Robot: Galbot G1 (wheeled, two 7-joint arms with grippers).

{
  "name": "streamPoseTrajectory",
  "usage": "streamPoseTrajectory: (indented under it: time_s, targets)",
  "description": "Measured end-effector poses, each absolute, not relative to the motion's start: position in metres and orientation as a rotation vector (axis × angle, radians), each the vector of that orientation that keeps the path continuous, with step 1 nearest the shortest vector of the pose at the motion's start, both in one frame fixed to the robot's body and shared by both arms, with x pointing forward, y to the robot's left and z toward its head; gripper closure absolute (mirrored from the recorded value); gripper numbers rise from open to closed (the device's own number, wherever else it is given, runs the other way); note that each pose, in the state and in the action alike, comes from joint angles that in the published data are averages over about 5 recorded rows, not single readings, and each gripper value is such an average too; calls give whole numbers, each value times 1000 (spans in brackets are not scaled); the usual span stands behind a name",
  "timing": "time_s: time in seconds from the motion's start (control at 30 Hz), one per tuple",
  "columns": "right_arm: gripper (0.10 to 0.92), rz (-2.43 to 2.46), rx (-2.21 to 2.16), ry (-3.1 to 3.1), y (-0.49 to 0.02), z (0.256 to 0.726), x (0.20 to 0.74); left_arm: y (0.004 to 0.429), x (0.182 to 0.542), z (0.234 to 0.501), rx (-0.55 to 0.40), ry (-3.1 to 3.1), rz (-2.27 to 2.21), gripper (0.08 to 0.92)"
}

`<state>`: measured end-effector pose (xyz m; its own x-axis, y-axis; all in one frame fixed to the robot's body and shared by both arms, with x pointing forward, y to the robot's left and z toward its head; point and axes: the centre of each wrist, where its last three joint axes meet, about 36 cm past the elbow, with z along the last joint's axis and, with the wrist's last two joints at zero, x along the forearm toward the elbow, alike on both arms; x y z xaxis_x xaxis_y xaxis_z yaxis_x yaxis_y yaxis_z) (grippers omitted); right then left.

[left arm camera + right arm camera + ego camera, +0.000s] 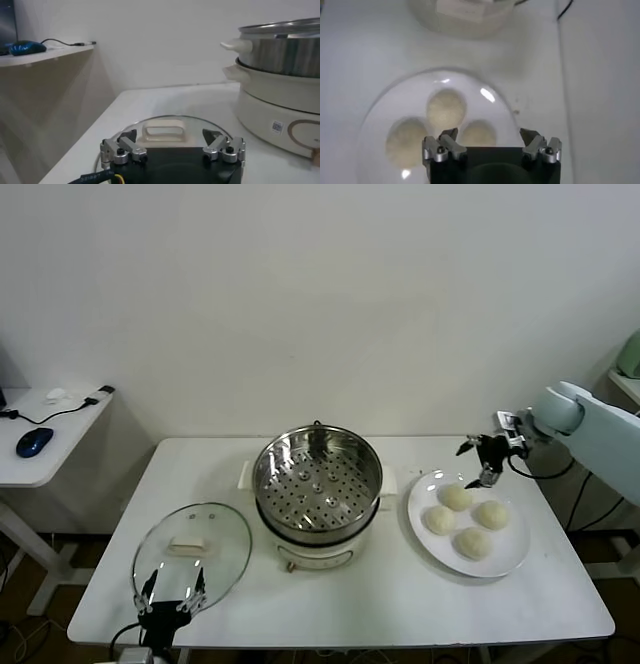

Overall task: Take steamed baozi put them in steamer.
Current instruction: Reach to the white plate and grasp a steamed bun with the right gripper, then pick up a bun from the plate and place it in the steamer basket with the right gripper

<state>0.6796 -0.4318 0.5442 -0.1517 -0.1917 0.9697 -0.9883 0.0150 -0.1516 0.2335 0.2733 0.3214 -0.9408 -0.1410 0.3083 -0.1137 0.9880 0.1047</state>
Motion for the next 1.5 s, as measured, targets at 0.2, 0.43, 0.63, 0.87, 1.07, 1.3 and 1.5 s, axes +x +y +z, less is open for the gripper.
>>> streamPoseTrajectory:
  time_s: [0.2, 0.43, 0.63, 0.87, 1.07, 1.3, 1.5]
  targets:
    - [200, 1214, 1225, -1428, -424, 524, 694, 274, 232, 319, 194, -2808, -119, 177]
    - [199, 1207, 1185, -1402, -415, 497, 703, 274, 232, 316, 198, -2803, -115, 177]
    - [200, 1196, 1169, -1396, -410, 476, 708, 274, 231, 312, 202, -2797, -112, 177]
    - [204, 1193, 1160, -1390, -403, 460, 713, 274, 231, 309, 211, -2791, -112, 177]
    - [282, 1194, 1155, -1396, -401, 460, 716, 274, 231, 309, 214, -2789, -115, 177]
    - [314, 1188, 1171, -1405, -402, 471, 717, 273, 229, 310, 213, -2788, -123, 177]
    - [316, 1239, 1224, -1411, -396, 516, 724, 269, 228, 312, 204, -2791, -121, 177]
